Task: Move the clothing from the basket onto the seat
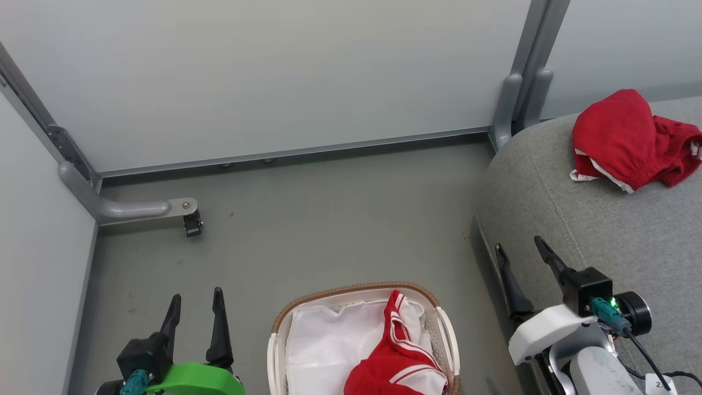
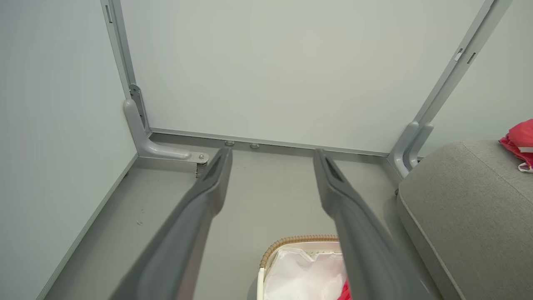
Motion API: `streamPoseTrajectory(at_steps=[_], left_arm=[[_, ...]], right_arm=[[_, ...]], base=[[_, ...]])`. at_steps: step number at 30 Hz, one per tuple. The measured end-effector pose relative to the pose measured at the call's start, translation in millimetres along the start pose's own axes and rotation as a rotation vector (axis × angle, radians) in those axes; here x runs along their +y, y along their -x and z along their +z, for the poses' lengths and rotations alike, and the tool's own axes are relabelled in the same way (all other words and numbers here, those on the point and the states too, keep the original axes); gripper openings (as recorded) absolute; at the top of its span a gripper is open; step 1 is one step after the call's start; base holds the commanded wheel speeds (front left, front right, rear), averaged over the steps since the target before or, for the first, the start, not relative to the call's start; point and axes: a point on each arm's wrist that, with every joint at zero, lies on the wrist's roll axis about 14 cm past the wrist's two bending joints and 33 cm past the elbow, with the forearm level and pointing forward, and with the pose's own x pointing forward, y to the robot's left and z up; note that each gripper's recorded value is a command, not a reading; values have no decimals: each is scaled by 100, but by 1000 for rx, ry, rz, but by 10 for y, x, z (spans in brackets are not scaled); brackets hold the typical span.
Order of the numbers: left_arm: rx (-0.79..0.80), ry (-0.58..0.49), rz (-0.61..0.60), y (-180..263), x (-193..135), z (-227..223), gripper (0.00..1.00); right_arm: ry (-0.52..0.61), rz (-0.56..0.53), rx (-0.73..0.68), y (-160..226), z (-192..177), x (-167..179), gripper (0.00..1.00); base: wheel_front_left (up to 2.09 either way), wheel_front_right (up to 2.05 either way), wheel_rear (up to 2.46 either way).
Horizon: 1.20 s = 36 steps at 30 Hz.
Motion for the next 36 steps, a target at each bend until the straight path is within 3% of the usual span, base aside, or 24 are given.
streamPoseTrajectory(at_steps=[20,26,33,36], left_arm=[[35,-10,-39,-29,-103,-109,100],[50,-66,-177,-331,-459,-144,100],[156,-180,-447,-724,-1152,-483,100],[206,-181,-525,-865,-1376,-624,100]], right_arm=[[25,-3,2,-66,-14,-40,100],[65,-31,-39,-281,104,-191,100],[129,-106,-70,-538,158,-533,100],[142,-135,-98,-638,208,-663,100]], base=[[0,0,0],[0,0,0],[0,0,0],[0,0,0]])
